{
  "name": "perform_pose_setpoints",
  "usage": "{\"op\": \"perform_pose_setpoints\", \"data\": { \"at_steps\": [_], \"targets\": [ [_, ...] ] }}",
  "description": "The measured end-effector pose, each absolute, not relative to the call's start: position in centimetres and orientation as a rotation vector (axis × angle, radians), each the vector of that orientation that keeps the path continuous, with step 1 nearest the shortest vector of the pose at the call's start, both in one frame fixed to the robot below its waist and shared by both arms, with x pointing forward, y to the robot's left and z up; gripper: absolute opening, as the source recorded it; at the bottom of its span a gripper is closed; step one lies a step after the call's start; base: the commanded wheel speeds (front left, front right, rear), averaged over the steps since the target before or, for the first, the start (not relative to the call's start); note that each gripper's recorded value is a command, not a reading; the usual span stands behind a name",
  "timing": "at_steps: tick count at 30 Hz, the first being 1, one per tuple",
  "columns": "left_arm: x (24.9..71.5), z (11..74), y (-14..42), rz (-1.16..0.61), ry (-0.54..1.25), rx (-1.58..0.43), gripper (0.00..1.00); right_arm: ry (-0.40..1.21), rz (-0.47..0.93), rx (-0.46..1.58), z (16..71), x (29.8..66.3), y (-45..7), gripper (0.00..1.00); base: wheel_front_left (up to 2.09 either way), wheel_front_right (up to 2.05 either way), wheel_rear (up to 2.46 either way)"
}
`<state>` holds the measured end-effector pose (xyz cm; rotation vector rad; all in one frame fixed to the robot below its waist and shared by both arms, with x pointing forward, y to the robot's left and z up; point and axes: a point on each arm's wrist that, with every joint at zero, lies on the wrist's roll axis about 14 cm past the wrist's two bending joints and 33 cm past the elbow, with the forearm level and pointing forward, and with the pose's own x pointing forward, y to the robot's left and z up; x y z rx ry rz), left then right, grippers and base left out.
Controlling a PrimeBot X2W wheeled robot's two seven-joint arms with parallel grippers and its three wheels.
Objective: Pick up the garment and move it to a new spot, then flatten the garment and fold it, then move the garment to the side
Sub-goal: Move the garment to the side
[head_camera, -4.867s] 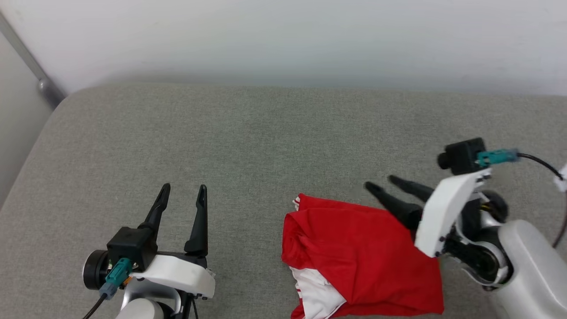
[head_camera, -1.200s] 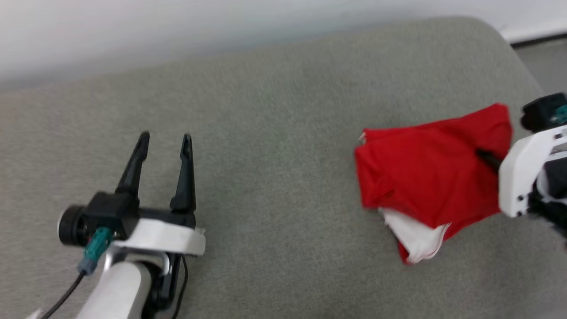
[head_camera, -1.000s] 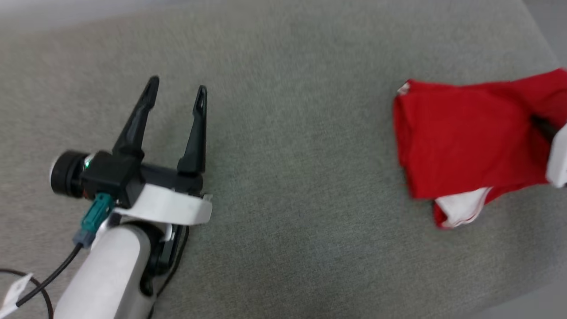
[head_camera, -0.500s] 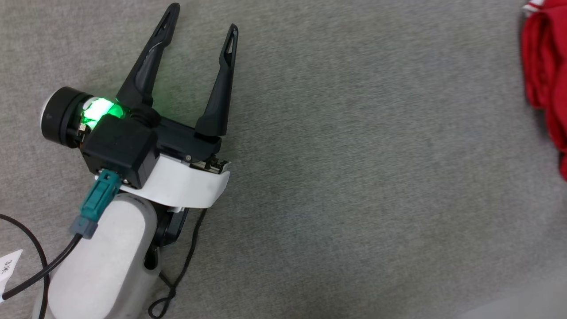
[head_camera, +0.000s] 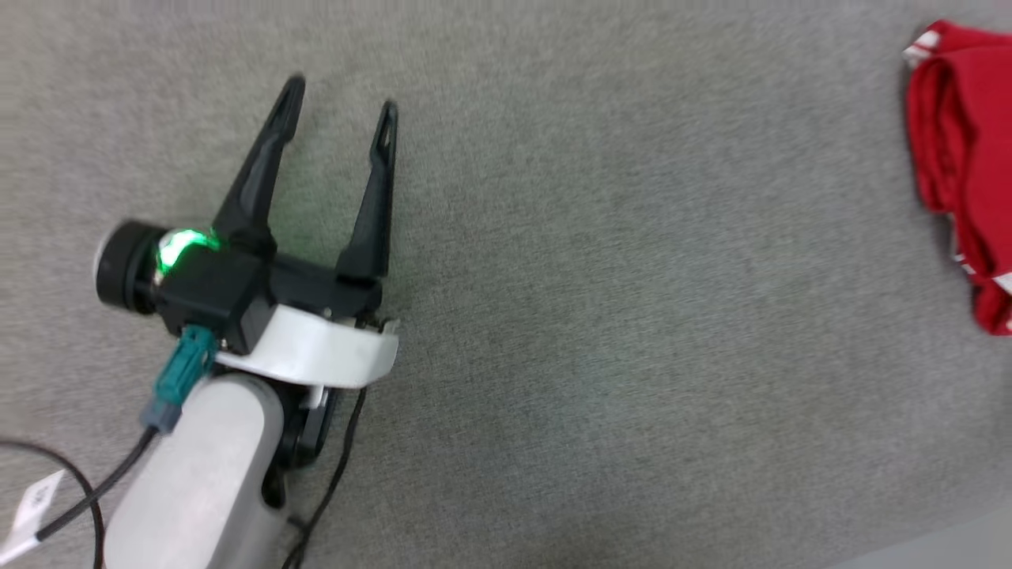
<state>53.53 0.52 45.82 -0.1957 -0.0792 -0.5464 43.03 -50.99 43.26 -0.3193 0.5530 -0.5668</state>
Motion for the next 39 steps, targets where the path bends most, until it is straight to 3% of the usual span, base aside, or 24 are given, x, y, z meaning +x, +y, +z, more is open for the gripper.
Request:
{"op": "perform_pose_setpoints", "data": {
  "at_steps": [8,12,15,28,33,39],
  "targets": [
    [49.9,47.9,2.8,-0.453,-0.052,-0.194,1.0,0.456,-0.496,-0.315,45.3,39.0,-48.5,1.0,0.0,0.0,0.0],
    [47.0,49.5,4.8,-0.383,-0.045,-0.182,1.0,0.387,-0.409,-0.252,45.3,37.2,-44.5,1.0,0.0,0.0,0.0],
    [45.9,50.2,5.6,-0.357,-0.049,-0.176,1.0,0.355,-0.366,-0.216,45.2,36.8,-42.3,1.0,0.0,0.0,0.0],
    [40.0,52.5,13.7,-0.136,-0.082,-0.109,1.0,0.048,-0.019,0.003,49.6,38.9,-24.2,1.0,0.0,0.0,0.0],
    [38.6,52.6,16.5,-0.059,-0.085,-0.092,1.0,-0.045,0.053,0.012,52.7,38.1,-20.7,1.0,0.0,0.0,0.0],
    [36.8,51.9,17.9,-0.036,-0.062,-0.085,1.0,-0.05,0.07,0.021,53.7,35.7,-19.3,1.0,0.0,0.0,0.0]
  ]
}}
